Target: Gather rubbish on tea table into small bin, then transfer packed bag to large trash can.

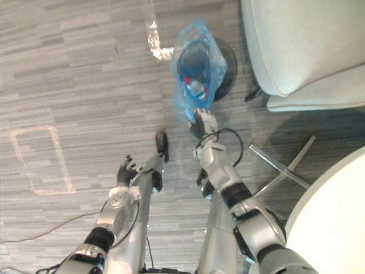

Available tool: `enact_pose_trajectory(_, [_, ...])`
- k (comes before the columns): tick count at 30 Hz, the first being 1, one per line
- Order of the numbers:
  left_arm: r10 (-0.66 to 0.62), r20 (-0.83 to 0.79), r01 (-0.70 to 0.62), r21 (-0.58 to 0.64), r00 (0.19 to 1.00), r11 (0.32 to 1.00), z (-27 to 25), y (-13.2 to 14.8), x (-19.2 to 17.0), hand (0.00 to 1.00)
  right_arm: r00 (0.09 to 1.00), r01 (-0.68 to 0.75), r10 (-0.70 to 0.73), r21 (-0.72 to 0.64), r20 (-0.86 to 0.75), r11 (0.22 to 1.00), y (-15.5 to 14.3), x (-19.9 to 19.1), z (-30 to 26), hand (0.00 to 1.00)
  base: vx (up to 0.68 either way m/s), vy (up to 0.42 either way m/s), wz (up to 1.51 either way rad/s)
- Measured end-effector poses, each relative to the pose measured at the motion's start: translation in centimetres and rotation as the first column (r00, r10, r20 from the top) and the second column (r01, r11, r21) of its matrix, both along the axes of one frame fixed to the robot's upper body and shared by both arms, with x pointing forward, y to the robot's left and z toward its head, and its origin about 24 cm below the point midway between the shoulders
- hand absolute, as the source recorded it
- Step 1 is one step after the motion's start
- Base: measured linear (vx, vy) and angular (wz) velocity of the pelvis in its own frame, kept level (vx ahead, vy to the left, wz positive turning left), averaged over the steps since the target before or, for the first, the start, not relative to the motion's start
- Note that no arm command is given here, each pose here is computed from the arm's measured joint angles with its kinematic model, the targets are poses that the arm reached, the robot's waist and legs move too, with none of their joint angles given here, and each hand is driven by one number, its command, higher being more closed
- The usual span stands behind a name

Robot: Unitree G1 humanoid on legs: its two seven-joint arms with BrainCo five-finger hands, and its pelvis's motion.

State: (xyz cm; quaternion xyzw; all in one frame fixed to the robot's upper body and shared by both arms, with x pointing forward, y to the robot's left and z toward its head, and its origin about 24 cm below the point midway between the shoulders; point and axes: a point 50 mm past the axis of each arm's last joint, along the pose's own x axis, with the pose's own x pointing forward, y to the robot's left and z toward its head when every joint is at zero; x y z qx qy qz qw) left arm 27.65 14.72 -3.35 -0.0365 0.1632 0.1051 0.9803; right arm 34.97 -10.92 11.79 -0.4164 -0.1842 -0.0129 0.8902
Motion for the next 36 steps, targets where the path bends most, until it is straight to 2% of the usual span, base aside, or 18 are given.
enact_pose_trajectory(9, [-0.01,-0.148,0.017,0.04,0.989,0.999,-3.4,0.6,-3.6,0.0,0.993,-0.08,0.096,0.203,-0.07,0.976,1.3,-4.4,-2.8,1.0,0.07,-0.023,-0.04])
enact_pose_trajectory(19, [-0.066,-0.325,0.096,0.079,0.943,0.992,-6.9,0.6,-7.7,0.0,0.977,-0.096,0.14,0.26,-0.158,0.961,1.4,-6.6,-5.3,1.0,0.13,-0.026,-0.03])
enact_pose_trajectory(24, [-0.091,-0.361,0.143,0.118,0.928,0.983,-7.4,1.3,-8.6,0.0,0.972,-0.074,0.133,0.286,-0.193,0.956,0.3,-6.7,-5.9,1.0,0.09,-0.015,-0.08])
enact_pose_trajectory(29, [-0.127,-0.307,0.184,0.165,0.943,0.969,-6.2,1.4,-8.5,0.0,0.969,-0.13,0.185,0.297,-0.165,0.946,-0.5,-7.7,-5.0,1.0,0.03,-0.007,-0.06])
enact_pose_trajectory(36, [-0.236,-0.081,0.247,0.197,0.968,0.949,-1.6,-0.2,-6.7,0.0,0.955,-0.242,0.282,0.302,-0.096,0.922,-1.6,-8.1,-2.7,1.0,-0.03,0.005,-0.03])
